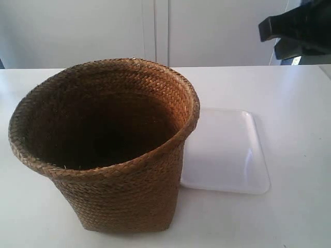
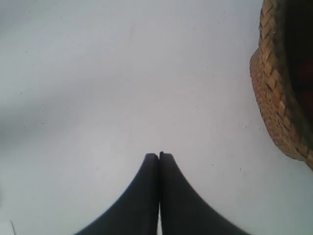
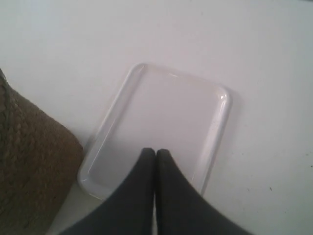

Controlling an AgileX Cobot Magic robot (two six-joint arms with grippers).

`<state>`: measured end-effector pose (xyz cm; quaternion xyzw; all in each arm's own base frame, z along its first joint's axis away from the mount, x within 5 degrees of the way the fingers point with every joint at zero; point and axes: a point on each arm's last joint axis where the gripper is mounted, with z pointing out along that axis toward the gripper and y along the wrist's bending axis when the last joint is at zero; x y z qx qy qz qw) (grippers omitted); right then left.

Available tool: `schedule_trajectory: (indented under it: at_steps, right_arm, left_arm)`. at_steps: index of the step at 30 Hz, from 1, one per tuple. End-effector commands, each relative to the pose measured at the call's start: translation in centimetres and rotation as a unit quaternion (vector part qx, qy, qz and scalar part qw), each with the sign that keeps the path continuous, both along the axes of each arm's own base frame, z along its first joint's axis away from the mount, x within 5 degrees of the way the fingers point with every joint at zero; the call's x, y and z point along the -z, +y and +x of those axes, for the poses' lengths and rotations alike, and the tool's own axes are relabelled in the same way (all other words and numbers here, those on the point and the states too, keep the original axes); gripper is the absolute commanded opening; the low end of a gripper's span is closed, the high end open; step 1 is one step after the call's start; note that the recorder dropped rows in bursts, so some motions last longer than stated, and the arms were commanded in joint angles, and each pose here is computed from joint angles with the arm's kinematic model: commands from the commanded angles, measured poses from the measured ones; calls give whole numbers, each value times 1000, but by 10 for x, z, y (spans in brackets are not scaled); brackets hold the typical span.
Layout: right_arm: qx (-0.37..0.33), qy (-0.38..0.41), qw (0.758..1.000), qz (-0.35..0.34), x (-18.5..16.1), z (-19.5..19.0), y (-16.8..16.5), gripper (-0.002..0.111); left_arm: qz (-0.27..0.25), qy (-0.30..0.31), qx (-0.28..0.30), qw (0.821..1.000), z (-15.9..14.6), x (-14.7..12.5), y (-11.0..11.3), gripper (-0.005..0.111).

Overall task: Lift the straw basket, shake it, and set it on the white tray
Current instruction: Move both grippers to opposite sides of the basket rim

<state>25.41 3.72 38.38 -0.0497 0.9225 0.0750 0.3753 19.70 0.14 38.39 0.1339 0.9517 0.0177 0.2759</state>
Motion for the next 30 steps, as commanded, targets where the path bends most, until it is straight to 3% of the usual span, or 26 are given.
schedule_trajectory:
  at_steps: [1, 6, 12, 16, 19, 25, 30]
  right_arm:
    - [-8, 11, 1000, -2, -6, 6, -1, 2]
    - [-9, -8, 1000, 23, -13, 7, 2, 14]
    - [-1, -24, 997, 67, -18, 8, 7, 14]
    - [-49, -20, 993, 109, -16, 12, 18, 22]
    - [-74, -11, 989, 124, -13, 15, 24, 25]
    - [-45, -50, 980, 189, -21, 22, 27, 29]
    - [-73, -32, 982, 170, -16, 21, 31, 64]
  left_arm:
    - [-33, -8, 10, 999, 2, -2, -6, 0]
    - [-86, -17, 20, 996, 1, -5, -15, 0]
    - [-85, -49, 16, 995, 9, -7, -14, 0]
    - [-145, -47, 20, 988, 14, -7, -23, 0]
    - [-158, -37, 23, 987, 17, -4, -25, 9]
    - [-164, -20, 32, 986, 24, 2, -27, 43]
    - [-181, -10, 63, 981, 33, 8, -32, 52]
